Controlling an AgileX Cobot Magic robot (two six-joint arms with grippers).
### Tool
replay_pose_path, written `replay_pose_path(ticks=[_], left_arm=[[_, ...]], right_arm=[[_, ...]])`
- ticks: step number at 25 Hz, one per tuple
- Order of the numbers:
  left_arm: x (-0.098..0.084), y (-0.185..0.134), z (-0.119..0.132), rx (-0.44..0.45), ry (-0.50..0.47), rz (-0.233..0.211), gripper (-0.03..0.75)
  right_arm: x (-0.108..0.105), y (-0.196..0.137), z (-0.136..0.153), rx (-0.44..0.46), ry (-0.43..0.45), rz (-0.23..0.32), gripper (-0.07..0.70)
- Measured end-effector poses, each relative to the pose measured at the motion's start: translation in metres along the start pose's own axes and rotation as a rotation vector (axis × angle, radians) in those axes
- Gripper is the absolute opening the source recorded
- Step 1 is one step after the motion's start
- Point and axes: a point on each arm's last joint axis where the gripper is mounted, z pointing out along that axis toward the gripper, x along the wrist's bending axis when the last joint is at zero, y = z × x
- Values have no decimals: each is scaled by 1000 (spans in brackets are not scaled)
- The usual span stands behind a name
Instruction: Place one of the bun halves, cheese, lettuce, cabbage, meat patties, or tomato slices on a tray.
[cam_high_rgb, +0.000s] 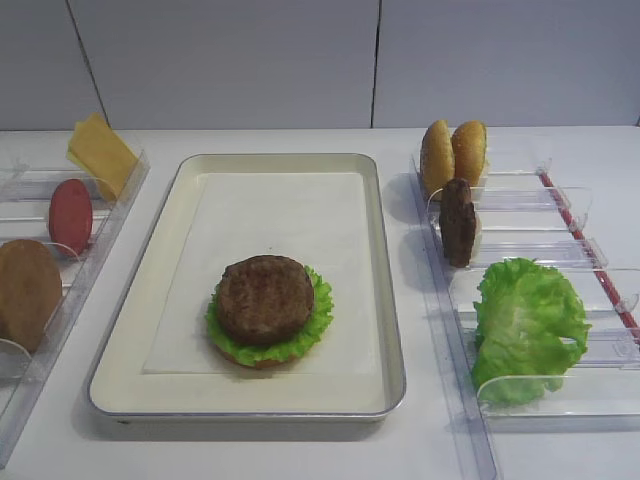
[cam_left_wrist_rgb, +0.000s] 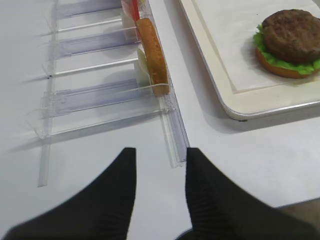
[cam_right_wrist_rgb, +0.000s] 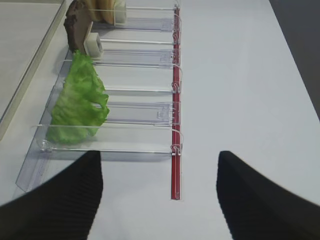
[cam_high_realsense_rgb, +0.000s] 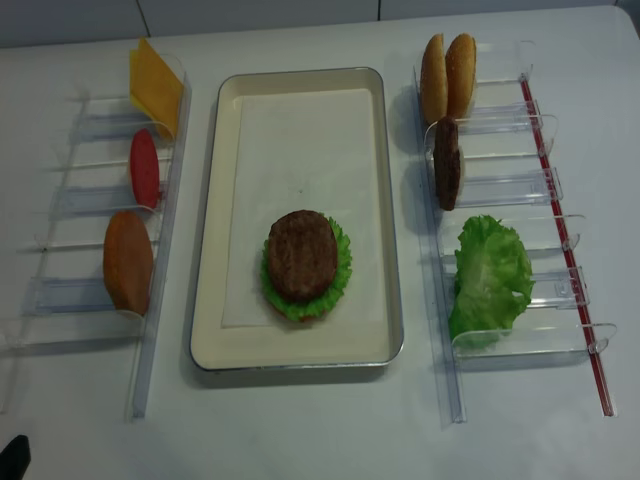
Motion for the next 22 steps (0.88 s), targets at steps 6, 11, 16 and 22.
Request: replay_pose_path(ticks=[6, 11, 16, 22], left_arm=[[0, 0, 0, 0, 0, 0, 224], [0, 0, 0, 0, 0, 0, 224], [0, 0, 0, 0, 0, 0, 224], [0, 0, 0, 0, 0, 0, 224]], right_arm=[[0, 0, 0, 0, 0, 0, 492], [0, 0, 0, 0, 0, 0, 492], [0, 0, 0, 0, 0, 0, 492], [0, 0, 0, 0, 0, 0, 490]])
